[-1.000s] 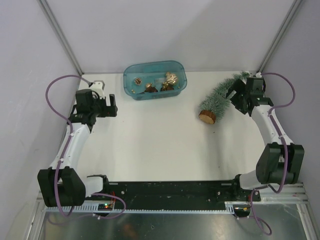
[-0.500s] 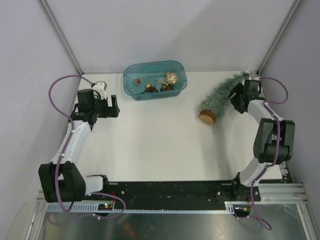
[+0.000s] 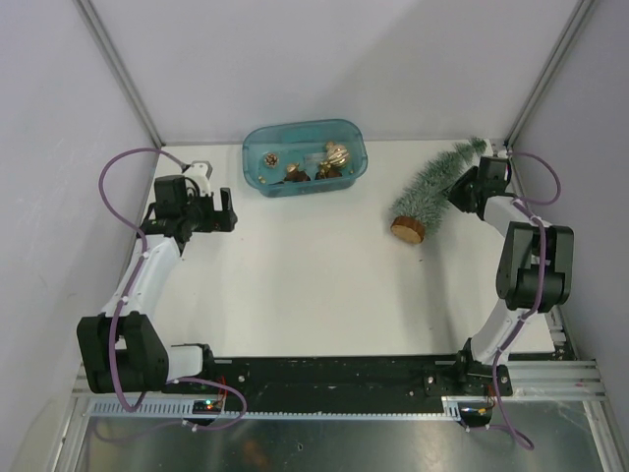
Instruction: Decorate the small christmas tree
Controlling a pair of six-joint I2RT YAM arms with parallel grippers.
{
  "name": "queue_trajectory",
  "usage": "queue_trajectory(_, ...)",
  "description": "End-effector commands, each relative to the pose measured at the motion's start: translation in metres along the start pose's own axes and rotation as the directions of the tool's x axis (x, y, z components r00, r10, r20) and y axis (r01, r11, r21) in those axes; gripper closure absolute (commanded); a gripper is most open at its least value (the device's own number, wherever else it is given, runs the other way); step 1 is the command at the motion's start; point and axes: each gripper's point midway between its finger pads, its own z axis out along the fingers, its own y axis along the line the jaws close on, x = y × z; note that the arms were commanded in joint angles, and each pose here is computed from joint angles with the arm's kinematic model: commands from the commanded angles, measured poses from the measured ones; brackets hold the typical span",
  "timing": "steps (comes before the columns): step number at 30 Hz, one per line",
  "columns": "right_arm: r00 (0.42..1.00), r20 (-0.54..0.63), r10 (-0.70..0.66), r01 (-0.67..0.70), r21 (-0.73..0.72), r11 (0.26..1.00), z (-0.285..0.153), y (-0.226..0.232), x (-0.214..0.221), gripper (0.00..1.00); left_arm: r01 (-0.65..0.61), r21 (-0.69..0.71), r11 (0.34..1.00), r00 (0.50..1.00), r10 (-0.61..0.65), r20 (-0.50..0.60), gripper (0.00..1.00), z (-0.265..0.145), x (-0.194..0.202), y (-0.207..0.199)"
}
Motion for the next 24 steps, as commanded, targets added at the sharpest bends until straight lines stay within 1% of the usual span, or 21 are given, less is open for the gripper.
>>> queue_trajectory(1, 1.000, 0.029, -0.005, 0.007, -0.067, 0.998, 0.004, 0.023, -0.011, 0.75, -0.006, 0.024, 1.000, 1.000, 0.006, 0.026, 0.00, -0.005, -0.009, -0.003)
queue_trajectory(4, 0.999, 0.041, -0.037, 0.039, -0.072, 0.997, -0.003, 0.032, -0.010, 0.93, -0.009, 0.026, 1.000, 1.000, 0.008, 0.029, 0.00, -0.006, -0.010, -0.004)
queue_trajectory(6, 0.996, 0.061, -0.072, 0.077, -0.077, 0.994, -0.012, 0.042, -0.010, 0.98, -0.007, 0.028, 1.000, 1.000, 0.006, 0.029, 0.00, -0.006, -0.010, -0.004)
queue_trajectory(10, 0.978, 0.158, -0.138, 0.160, -0.132, 0.978, -0.048, 0.076, -0.015, 1.00, -0.001, 0.031, 1.000, 1.000, 0.000, 0.024, 0.00, -0.005, -0.008, -0.005)
queue_trajectory(14, 0.957, 0.219, -0.189, 0.236, -0.212, 0.948, -0.088, 0.109, 0.004, 1.00, 0.000, 0.028, 1.000, 1.000, -0.001, 0.018, 0.00, -0.004, -0.006, -0.004)
queue_trajectory(19, 0.934, 0.271, -0.232, 0.303, -0.261, 0.916, -0.131, 0.123, 0.039, 1.00, 0.006, 0.024, 1.000, 1.000, -0.006, 0.007, 0.00, -0.001, -0.004, -0.003)
queue_trajectory(22, 0.921, 0.315, -0.229, 0.326, -0.302, 0.896, -0.161, 0.130, 0.055, 1.00, 0.013, 0.026, 1.000, 1.000, -0.013, 0.000, 0.00, 0.002, -0.003, -0.003)
queue_trajectory(24, 0.922, 0.321, -0.217, 0.325, -0.339, 0.883, -0.175, 0.130, 0.070, 1.00, 0.021, 0.031, 0.999, 1.000, -0.021, -0.007, 0.00, 0.004, -0.002, -0.004)
